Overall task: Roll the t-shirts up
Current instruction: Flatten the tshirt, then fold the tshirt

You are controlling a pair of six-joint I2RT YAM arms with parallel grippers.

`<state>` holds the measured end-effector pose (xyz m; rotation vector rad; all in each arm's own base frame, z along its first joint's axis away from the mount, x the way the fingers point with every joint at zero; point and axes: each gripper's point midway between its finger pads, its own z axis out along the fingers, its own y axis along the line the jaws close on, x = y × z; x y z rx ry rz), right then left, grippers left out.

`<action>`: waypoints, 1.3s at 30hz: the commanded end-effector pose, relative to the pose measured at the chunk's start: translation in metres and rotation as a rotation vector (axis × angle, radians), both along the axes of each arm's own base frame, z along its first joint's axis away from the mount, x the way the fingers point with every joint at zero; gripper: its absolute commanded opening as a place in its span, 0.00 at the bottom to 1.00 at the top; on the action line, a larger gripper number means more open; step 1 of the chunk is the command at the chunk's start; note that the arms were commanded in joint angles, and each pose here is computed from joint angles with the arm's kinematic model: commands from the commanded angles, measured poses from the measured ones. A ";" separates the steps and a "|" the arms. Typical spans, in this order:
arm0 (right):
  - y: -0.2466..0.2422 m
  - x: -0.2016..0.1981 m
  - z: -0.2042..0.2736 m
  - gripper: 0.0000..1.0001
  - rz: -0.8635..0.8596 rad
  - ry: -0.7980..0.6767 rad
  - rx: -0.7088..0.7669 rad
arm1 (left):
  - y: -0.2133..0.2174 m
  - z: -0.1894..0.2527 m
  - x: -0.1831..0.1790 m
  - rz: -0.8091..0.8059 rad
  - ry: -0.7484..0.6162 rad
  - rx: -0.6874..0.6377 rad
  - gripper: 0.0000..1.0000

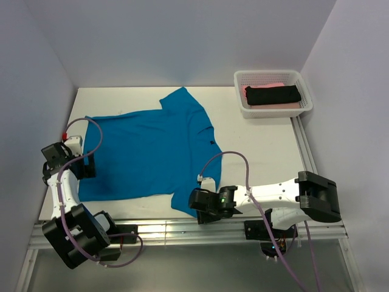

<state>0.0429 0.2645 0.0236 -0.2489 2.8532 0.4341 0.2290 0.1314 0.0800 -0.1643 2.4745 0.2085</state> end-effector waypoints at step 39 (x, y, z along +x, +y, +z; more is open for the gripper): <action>-0.008 0.019 0.010 0.00 -0.032 -0.075 -0.066 | 0.008 -0.040 -0.059 -0.044 0.191 -0.029 0.59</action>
